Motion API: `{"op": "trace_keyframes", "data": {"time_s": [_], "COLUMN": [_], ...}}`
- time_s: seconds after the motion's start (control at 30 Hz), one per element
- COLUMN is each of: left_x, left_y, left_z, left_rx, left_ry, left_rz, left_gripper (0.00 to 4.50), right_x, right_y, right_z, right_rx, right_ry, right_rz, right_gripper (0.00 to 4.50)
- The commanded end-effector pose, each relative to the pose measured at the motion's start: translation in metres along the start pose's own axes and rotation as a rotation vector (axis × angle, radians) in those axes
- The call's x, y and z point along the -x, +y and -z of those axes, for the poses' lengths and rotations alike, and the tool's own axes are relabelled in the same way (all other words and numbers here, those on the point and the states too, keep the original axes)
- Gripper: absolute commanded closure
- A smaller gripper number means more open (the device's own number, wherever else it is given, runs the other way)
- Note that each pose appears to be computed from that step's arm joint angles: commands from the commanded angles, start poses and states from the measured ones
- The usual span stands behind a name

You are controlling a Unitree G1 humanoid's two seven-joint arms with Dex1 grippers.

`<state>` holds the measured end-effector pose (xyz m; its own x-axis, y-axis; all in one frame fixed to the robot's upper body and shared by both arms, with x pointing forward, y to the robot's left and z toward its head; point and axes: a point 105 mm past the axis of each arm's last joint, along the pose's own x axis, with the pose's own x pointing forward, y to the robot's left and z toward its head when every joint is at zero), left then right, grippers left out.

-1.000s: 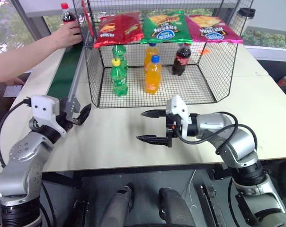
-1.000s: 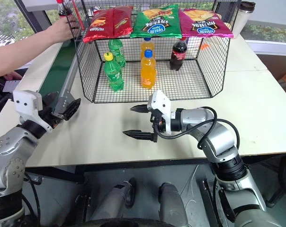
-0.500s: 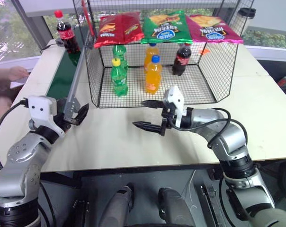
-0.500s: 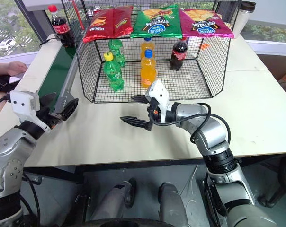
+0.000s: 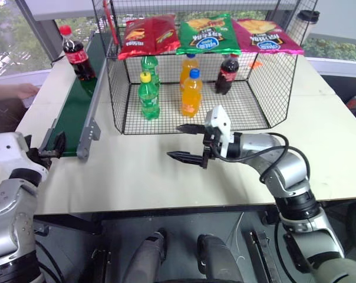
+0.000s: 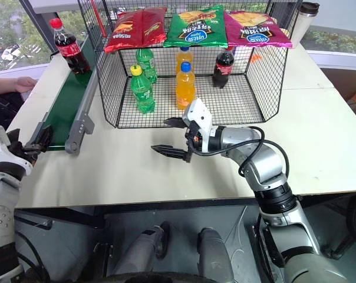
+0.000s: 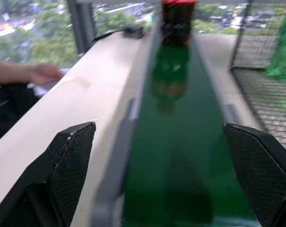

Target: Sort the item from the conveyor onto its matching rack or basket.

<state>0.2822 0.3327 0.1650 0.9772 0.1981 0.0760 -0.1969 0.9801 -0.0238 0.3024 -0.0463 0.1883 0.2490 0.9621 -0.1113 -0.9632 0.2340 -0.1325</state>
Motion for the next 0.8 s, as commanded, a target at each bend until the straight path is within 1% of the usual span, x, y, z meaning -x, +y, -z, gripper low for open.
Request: {"op": "trace_keyframes", "data": {"time_s": [0.03,0.17,0.53,0.63,0.8], "left_x": [0.001,-0.003,-0.011,-0.014,-0.018], "left_y": [0.005,0.0,-0.016,-0.018,-0.016], "left_z": [-0.014,-0.011,-0.003,-0.003,0.001], "left_rx": [-0.028,-0.031,-0.014,-0.01,-0.032], "left_ry": [-0.057,-0.049,-0.039,-0.042,-0.027], "left_rz": [-0.015,0.025,0.078,0.077,0.06], "left_gripper": [0.0,0.0,0.0,0.0,0.0], "right_x": [0.003,0.006,0.006,0.006,0.007], "right_y": [0.008,0.012,0.01,0.009,0.009], "right_z": [-0.015,-0.007,-0.004,0.003,0.007], "right_rx": [0.047,0.043,0.052,0.072,0.079], "right_ry": [-0.039,-0.003,0.013,0.048,0.062], "right_rz": [-0.042,-0.049,-0.028,-0.02,-0.022], "right_gripper": [0.09,0.09,0.09,0.09,0.09]}}
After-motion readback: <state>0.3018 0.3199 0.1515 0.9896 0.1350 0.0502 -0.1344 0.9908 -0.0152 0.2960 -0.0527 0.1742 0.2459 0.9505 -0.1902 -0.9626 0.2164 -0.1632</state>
